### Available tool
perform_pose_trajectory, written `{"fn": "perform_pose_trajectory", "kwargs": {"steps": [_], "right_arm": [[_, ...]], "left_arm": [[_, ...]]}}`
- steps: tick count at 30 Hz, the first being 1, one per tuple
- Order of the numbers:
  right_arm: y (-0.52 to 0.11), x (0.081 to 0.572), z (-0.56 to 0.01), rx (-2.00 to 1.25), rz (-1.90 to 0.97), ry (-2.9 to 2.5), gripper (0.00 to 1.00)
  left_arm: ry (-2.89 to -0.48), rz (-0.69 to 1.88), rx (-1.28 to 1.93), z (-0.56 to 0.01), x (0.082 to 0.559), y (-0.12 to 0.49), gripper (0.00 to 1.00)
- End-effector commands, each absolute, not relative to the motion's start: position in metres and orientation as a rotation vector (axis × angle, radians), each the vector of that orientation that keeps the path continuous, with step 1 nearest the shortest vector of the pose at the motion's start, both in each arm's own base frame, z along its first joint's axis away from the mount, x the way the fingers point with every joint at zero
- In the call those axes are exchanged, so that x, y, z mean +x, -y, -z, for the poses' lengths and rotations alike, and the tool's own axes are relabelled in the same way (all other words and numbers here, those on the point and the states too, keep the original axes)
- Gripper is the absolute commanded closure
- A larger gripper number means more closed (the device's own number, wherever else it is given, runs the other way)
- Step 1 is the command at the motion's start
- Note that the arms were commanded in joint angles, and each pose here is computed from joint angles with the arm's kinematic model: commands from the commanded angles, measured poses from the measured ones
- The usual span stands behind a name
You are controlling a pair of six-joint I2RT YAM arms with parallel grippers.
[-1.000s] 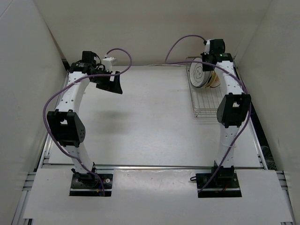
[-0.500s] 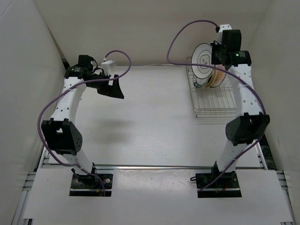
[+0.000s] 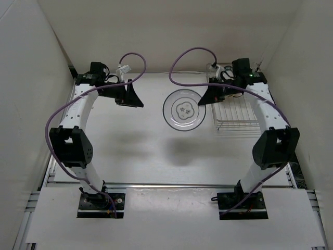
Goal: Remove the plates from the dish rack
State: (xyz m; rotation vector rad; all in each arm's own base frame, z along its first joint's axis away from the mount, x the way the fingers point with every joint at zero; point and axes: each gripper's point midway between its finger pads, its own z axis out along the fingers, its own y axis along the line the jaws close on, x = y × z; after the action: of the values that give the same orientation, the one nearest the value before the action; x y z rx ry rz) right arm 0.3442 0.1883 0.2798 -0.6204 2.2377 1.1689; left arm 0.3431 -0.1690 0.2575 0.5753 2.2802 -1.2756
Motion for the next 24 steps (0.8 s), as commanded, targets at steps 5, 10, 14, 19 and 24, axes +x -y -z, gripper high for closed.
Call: {"fn": "perform_pose_trajectory", "kwargs": {"steps": [5,10,14,19,24], "right_arm": [[-0.236,0.313,-0.273,-0.582,-1.792,-2.222,1.0],[-0.258,0.324,-0.264,-0.644,-1.828,-2.215,1.0],[-0.275,0.325,-0.254,-0.658,-1.862,-2.243,1.0],[-0.283,0.335,-0.251,-0.673,-1.864,-2.232,1.0],[-0.284,0.338,-0.25,-0.67,-1.864,-2.231,1.0]], "left_arm": [[-2.191,1.531,0.595,-0.269,0.34,0.188,0.16],[-2.219,1.54,0.648,-0.26,0.338,0.205,0.17],[-2.237,1.528,0.681,-0.255,0.336,0.214,0.18],[-2.261,1.531,0.679,-0.247,0.338,0.217,0.34],[-2.274,1.509,0.677,-0.244,0.339,0.216,0.83]]}}
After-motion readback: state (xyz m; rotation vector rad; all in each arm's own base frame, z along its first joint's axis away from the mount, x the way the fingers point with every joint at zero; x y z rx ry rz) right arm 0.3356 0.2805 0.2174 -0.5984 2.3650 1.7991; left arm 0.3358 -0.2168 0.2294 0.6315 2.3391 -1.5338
